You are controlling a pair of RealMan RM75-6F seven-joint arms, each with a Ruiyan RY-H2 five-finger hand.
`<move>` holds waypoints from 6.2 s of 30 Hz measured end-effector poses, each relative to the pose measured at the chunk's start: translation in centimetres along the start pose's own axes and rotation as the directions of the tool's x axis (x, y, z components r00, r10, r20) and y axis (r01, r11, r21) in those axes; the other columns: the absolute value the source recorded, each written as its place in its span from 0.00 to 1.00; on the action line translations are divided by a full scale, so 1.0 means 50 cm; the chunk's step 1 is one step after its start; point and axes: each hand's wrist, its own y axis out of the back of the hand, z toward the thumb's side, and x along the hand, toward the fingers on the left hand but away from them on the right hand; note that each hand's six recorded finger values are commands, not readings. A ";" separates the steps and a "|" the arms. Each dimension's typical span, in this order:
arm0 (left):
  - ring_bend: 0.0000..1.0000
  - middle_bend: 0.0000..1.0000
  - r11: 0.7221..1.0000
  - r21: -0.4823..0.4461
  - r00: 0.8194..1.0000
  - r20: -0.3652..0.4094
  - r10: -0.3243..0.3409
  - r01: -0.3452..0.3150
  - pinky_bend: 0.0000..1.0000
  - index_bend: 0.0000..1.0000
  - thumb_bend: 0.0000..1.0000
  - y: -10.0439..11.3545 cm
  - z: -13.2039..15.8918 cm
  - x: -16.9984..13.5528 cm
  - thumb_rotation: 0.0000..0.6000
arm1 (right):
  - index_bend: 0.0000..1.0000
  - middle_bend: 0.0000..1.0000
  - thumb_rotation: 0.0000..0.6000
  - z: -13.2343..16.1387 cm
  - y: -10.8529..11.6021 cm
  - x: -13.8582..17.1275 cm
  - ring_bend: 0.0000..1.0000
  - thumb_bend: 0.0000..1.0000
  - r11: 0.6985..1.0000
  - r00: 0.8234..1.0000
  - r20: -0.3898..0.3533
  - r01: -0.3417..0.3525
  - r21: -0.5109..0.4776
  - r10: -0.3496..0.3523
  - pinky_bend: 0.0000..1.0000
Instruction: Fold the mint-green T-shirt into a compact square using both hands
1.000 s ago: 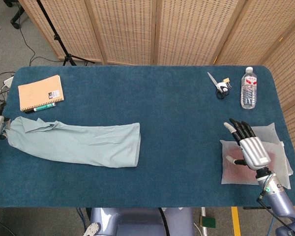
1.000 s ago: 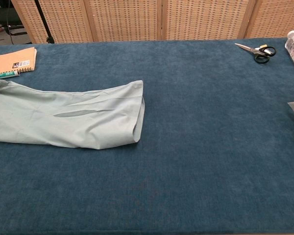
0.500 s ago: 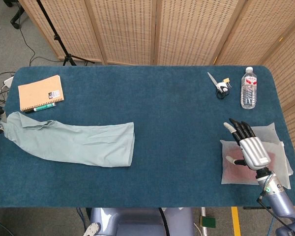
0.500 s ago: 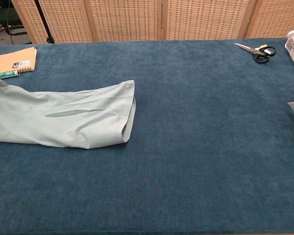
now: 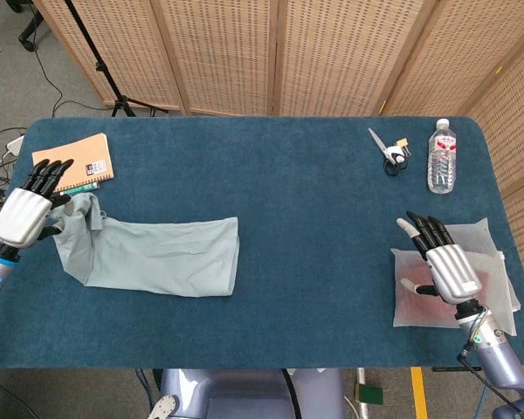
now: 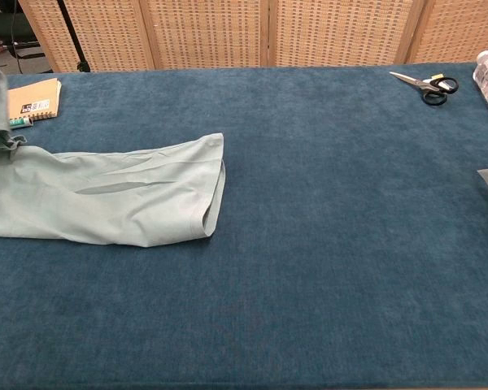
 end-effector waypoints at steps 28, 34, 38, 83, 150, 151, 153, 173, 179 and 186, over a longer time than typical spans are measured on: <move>0.00 0.00 0.993 0.109 0.921 0.379 -0.087 0.049 0.00 0.75 0.69 -0.140 0.373 0.131 1.00 | 0.00 0.00 1.00 -0.009 0.019 0.005 0.00 0.00 0.999 1.000 0.004 0.018 -0.031 -0.018 0.00; 0.00 0.00 0.990 0.130 0.911 0.401 -0.100 0.051 0.00 0.75 0.69 -0.153 0.413 0.148 1.00 | 0.00 0.00 1.00 -0.010 0.022 0.005 0.00 0.00 0.999 1.000 0.005 0.020 -0.036 -0.020 0.00; 0.00 0.00 0.986 0.161 0.907 0.406 -0.109 0.046 0.00 0.75 0.69 -0.160 0.438 0.167 1.00 | 0.00 0.00 1.00 -0.012 0.024 0.005 0.00 0.00 0.999 1.000 0.007 0.023 -0.042 -0.023 0.00; 0.00 0.00 0.980 0.191 0.941 0.318 -0.115 0.055 0.00 0.00 0.00 -0.206 0.531 0.220 1.00 | 0.00 0.00 1.00 -0.015 0.031 0.012 0.00 0.00 0.998 1.000 0.004 0.023 -0.057 -0.022 0.00; 0.00 0.00 0.979 0.006 0.945 0.259 -0.200 0.206 0.00 0.00 0.00 -0.200 0.376 0.135 1.00 | 0.00 0.00 1.00 -0.015 0.021 0.009 0.00 0.00 0.998 1.000 0.008 0.002 -0.056 -0.002 0.00; 0.00 0.00 0.979 0.006 0.945 0.259 -0.201 0.206 0.00 0.00 0.00 -0.201 0.377 0.137 1.00 | 0.00 0.00 1.00 -0.015 0.021 0.008 0.00 0.00 0.998 1.000 0.007 0.001 -0.055 -0.001 0.00; 0.00 0.00 0.979 0.003 0.946 0.257 -0.200 0.206 0.00 0.00 0.00 -0.203 0.380 0.144 1.00 | 0.00 0.00 1.00 -0.016 0.019 0.008 0.00 0.00 0.999 1.000 0.008 -0.001 -0.055 0.001 0.00; 0.00 0.00 0.984 0.153 0.946 0.296 -0.130 0.088 0.00 0.00 0.00 -0.172 0.423 0.240 1.00 | 0.00 0.00 1.00 -0.023 0.019 0.005 0.00 0.00 0.998 1.000 0.019 -0.001 -0.057 0.002 0.00; 0.00 0.00 0.962 0.265 0.933 0.325 -0.154 0.066 0.00 0.00 0.00 -0.171 0.433 0.267 1.00 | 0.00 0.00 1.00 -0.028 0.019 0.004 0.00 0.00 0.998 1.000 0.027 -0.002 -0.057 0.004 0.00; 0.00 0.00 0.931 0.362 0.927 0.329 -0.181 0.053 0.00 0.00 0.00 -0.174 0.434 0.302 1.00 | 0.00 0.00 1.00 -0.034 0.017 0.000 0.00 0.00 0.998 0.999 0.037 -0.005 -0.058 0.007 0.00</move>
